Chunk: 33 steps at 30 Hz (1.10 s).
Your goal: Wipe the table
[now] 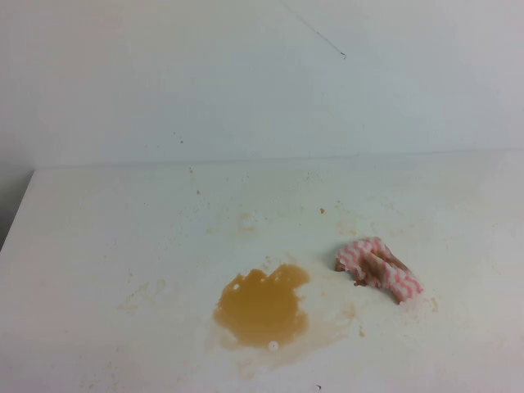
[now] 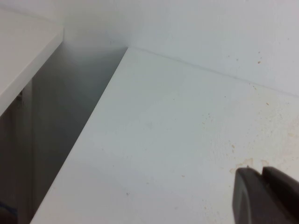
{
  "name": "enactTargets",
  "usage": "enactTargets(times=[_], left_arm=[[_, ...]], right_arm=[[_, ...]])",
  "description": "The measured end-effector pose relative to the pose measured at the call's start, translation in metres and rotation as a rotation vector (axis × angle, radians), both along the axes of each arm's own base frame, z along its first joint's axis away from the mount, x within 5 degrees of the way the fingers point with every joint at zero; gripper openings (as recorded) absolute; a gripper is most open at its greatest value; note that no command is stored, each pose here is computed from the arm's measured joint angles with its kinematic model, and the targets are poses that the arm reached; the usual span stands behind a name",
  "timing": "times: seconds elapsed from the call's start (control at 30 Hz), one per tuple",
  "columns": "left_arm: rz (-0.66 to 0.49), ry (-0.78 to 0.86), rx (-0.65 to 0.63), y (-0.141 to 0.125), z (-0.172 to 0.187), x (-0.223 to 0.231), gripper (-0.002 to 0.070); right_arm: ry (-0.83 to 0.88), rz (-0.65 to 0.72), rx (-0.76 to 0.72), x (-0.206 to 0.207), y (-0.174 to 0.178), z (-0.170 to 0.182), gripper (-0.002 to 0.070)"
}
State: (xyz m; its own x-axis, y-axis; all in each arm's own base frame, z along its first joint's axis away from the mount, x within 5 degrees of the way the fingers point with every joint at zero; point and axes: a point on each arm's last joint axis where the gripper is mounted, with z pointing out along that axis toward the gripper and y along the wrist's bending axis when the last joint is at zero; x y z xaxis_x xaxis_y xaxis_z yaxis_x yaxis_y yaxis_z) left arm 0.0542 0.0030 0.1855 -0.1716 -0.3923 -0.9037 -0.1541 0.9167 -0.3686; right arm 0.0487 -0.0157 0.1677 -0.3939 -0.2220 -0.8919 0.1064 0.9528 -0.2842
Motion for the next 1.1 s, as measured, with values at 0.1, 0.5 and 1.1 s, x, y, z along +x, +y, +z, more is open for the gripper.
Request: enactTargets(times=[0.1, 0.5, 1.1], left_arm=[[0.0, 0.0, 0.0, 0.0, 0.0, 0.0, 0.0], [0.0, 0.0, 0.0, 0.0, 0.0, 0.0, 0.0], [0.0, 0.0, 0.0, 0.0, 0.0, 0.0, 0.0]], right_arm=[[0.0, 0.0, 0.0, 0.0, 0.0, 0.0, -0.0002], [-0.105, 0.022, 0.014, 0.004, 0.002, 0.007, -0.0002], [-0.467, 0.103, 0.138, 0.008, 0.011, 0.037, -0.0002]])
